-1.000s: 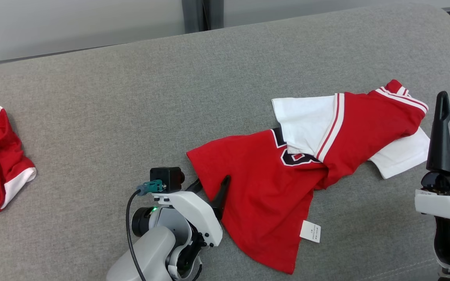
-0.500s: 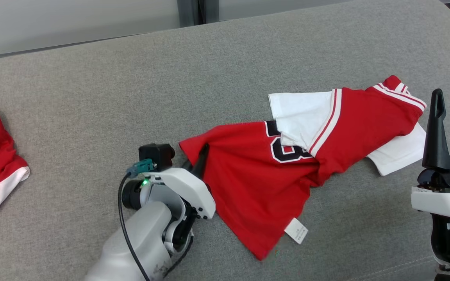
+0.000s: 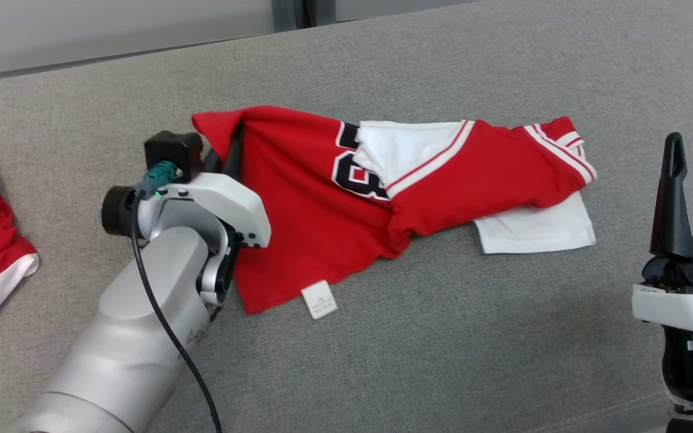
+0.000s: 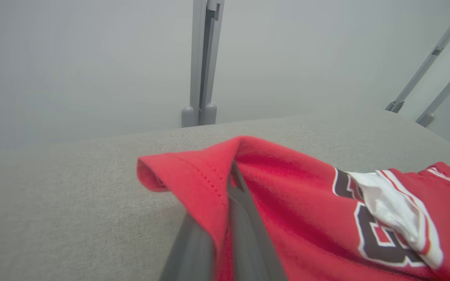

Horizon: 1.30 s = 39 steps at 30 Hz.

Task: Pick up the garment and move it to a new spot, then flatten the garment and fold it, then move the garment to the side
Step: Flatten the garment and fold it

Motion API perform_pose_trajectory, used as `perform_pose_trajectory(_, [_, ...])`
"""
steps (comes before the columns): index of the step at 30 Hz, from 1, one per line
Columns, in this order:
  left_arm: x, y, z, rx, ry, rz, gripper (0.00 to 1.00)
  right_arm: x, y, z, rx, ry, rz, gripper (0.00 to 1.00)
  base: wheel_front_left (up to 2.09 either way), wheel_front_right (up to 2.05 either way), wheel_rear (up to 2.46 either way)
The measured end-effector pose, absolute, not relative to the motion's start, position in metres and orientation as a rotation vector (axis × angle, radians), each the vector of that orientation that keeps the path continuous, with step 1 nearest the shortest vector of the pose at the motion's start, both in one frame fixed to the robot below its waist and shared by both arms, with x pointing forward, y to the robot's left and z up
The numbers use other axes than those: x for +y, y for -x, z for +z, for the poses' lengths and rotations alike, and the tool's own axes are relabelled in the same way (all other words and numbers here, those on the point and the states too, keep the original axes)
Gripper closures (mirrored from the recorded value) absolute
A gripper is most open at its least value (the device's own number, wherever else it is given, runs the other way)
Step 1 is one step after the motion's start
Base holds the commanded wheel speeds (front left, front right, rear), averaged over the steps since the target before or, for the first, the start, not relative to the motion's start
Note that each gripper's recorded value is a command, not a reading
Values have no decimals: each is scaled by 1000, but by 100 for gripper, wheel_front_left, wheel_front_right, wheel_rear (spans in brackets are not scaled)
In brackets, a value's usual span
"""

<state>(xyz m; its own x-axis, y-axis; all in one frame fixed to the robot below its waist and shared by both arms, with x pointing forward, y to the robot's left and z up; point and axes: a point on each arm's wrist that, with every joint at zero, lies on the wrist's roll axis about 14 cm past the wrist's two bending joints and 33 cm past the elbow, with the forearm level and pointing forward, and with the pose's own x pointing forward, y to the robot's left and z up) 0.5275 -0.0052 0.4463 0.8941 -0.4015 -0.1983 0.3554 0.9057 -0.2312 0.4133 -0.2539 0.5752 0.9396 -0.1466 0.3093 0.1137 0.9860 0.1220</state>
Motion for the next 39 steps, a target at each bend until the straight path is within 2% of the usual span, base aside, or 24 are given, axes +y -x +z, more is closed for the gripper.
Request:
perform_pose_trajectory(7, [2,-537,440,239,118,-368,100,-257,-414,571,-312,-103,-143,0,0,0,0])
perform_pose_trajectory(8, [0,-536,440,240,120,-369,61,-257,-414,572,-313,-103,-142,0,0,0,0])
perform_pose_trajectory(9, [-1,-536,439,244,124,-365,0,-257,-415,572,-314,-103,-141,0,0,0,0])
perform_pose_trajectory(16, [3,-527,439,242,127,-348,0,-256,-414,574,-320,-110,-139,0,0,0,0])
perform_pose_trajectory(26, [10,-505,476,132,224,-324,0,-243,-415,577,-329,-134,-105,0,0,0,0])
perform_pose_trajectory(31, [21,-475,480,104,315,-302,0,-228,-424,565,-287,-133,-51,0,0,0,0])
perform_pose_trajectory(39, [55,-448,482,53,333,-231,0,-200,-450,554,-237,-107,62,0,0,0,0])
